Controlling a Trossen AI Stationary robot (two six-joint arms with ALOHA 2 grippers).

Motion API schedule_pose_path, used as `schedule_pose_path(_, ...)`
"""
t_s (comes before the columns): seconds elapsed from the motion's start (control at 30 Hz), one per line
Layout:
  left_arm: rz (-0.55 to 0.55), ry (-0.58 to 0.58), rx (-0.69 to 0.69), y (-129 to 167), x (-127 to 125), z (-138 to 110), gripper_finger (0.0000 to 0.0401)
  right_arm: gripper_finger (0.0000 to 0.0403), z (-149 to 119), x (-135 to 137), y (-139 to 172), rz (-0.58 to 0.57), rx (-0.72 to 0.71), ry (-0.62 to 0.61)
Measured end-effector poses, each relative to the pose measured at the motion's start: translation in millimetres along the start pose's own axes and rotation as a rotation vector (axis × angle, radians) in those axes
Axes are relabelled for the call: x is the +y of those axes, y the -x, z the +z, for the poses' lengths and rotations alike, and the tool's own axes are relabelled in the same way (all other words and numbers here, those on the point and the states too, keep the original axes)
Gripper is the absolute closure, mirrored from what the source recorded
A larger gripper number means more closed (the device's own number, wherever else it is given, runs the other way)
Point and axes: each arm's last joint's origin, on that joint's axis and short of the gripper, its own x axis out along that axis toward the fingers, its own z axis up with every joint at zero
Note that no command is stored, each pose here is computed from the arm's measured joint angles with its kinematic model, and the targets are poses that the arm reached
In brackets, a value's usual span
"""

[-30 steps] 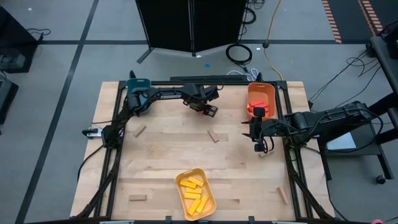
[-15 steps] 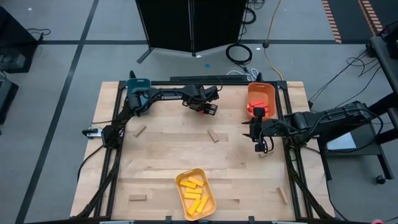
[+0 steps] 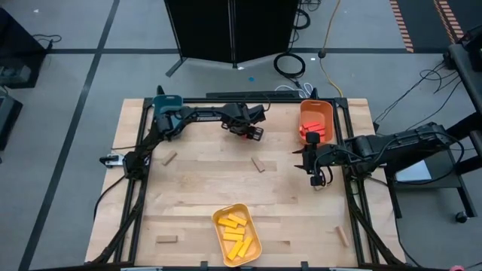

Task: Sort blocks
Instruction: Put the red block into the orange bin

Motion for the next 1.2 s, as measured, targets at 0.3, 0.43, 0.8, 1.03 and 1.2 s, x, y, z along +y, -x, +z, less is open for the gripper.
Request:
schedule_pose_path(0.3, 0.024, -0.093, -0.008, 1.5, -2.3, -1.3, 0.0293, 0.0241, 0.0, -0.1, 0.0, -0.002, 0.0, 0.0)
schedule_pose_path(0.43, 0.031, -0.157, -0.029, 5.1, -5.7, 0.3, 0.0323, 0.0241, 0.1, -0.1, 0.0, -0.002, -0.001, 0.0)
schedule_pose_path(0.8, -0.119, -0.252, -0.129, 42.1, -36.2, 10.8, 0.0323, 0.0241, 1.1, -0.2, 0.0, -0.004, -0.01, 0.01)
schedule_pose_path(1.03, -0.518, -0.284, -0.383, 66.3, -76.2, 30.1, 0.0321, 0.0241, 6.3, -0.9, 1.1, -0.009, -0.055, 0.017)
schedule_pose_path(1.2, -0.764, -0.194, -0.471, 44.4, -85.9, 51.4, 0.032, 0.0241, 15.2, -4.3, 10.0, -0.017, -0.095, 0.013)
